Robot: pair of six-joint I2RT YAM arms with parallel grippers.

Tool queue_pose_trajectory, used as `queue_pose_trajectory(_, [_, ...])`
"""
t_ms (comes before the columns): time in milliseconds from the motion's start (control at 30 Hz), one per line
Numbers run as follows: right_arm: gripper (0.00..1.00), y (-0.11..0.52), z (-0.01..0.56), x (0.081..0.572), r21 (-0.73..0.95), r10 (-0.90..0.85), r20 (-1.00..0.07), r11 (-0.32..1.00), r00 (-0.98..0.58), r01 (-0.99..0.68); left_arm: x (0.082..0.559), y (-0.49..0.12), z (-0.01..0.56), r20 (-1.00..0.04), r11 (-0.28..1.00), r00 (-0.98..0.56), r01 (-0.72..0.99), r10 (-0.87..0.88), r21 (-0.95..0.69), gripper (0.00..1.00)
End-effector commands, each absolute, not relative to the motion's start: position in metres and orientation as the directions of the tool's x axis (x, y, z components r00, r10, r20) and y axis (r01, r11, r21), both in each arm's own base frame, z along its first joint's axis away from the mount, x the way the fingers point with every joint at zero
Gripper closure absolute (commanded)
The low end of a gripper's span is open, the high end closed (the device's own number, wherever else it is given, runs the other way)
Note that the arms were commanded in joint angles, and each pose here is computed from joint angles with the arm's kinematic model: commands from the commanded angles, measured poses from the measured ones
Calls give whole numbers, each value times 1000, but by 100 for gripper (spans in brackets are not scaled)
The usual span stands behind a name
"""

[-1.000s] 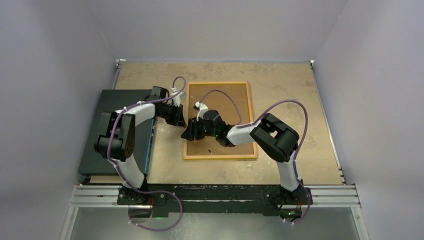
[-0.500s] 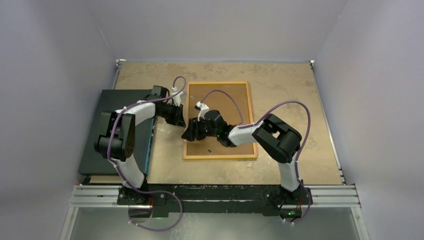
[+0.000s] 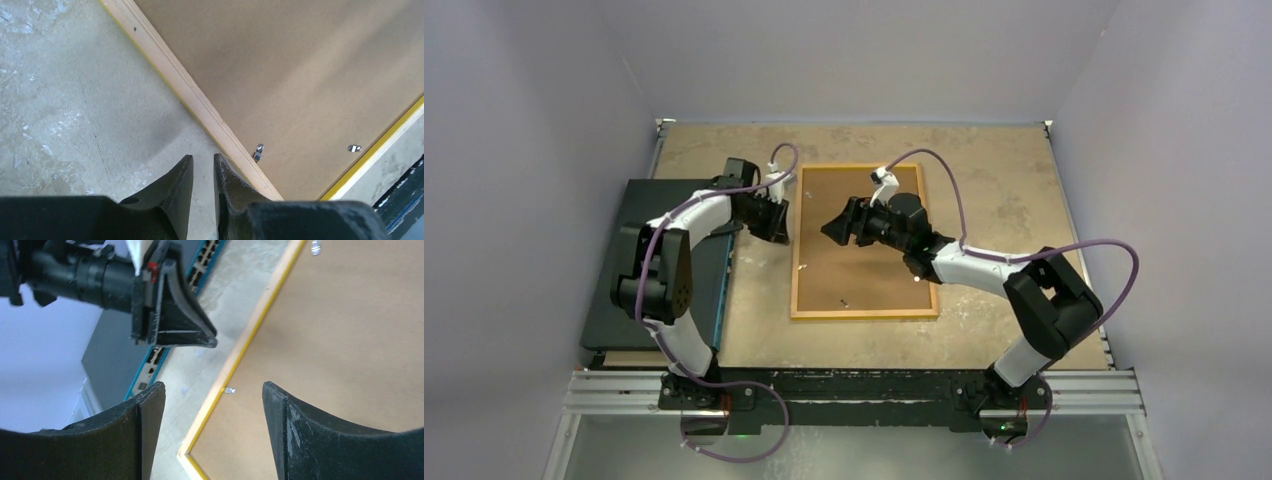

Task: Put the photo into the frame
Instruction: Install the photo frame at the center of the board.

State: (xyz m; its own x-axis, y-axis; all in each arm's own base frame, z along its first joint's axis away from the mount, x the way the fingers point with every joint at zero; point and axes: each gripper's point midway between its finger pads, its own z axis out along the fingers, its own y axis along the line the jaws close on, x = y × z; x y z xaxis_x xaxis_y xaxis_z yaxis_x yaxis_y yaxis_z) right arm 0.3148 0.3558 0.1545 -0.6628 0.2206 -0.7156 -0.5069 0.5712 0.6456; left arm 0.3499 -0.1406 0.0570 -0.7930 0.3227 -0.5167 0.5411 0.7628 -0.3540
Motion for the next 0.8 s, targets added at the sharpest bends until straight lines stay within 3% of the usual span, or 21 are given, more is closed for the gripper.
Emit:
queue_pose_trajectory(0, [27,345,135,310,626,204,-703,632,-681,-456,340,-135,49,-519,749,-778,569,355,-339,81])
queue_pose_trajectory(233, [27,321,132,321,630,255,-675,687,-692,-361,332,-133,28,-541,721,-734,624,410,-301,83])
queue_pose_trajectory(600, [27,338,135,390,573,186,-717,707,-672,-415,294,-183,25,-557,599,-665,728,498,-333,83])
queue_pose_trajectory(767, [29,354,132,413,551,145,-741,690,-656,-470,326,-153,47,-562,675,-702,670,438,-310,83])
